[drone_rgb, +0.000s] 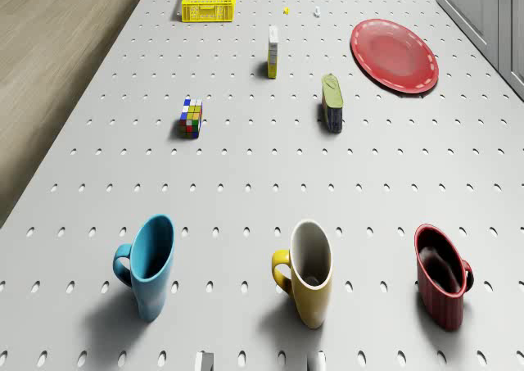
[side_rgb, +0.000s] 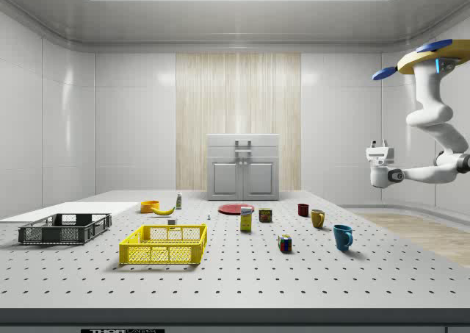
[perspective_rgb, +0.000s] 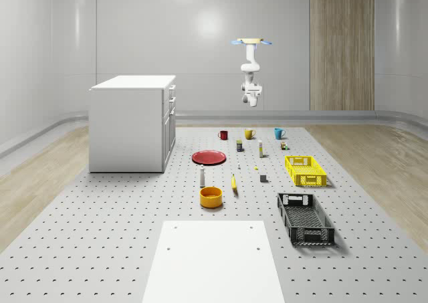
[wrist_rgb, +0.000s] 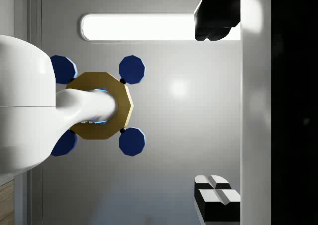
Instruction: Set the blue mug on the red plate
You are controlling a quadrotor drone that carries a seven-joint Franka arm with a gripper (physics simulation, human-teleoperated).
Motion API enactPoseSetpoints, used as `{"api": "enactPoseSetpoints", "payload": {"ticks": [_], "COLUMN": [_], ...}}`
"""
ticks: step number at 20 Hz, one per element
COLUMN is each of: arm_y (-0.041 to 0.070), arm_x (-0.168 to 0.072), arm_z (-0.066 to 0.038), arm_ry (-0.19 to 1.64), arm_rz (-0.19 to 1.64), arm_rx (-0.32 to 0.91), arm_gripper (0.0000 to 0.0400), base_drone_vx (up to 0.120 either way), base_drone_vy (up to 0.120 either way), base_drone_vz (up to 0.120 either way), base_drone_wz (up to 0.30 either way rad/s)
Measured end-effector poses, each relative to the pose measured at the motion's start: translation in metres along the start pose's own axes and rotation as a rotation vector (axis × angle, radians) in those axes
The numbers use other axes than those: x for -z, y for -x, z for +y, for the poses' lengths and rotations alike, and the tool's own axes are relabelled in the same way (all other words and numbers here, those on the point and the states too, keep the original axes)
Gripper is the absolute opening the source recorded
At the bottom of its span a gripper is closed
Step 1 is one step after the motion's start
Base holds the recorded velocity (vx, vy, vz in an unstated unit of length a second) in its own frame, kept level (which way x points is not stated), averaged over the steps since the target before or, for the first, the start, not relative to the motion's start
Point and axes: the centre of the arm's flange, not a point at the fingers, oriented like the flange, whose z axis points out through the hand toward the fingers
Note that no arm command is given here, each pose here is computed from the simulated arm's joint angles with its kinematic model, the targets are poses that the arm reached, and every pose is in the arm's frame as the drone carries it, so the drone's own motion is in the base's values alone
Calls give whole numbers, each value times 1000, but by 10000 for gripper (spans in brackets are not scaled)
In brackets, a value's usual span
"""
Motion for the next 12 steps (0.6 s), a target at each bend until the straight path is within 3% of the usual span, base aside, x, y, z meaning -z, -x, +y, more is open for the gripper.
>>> {"api": "enactPoseSetpoints", "payload": {"ticks": [12], "arm_y": [1], "arm_x": [75], "arm_z": [1], "arm_ry": [-7], "arm_rz": [7], "arm_rx": [0], "arm_gripper": [400], "base_drone_vx": [0], "base_drone_vy": [0], "base_drone_vz": [0], "base_drone_wz": [0]}}
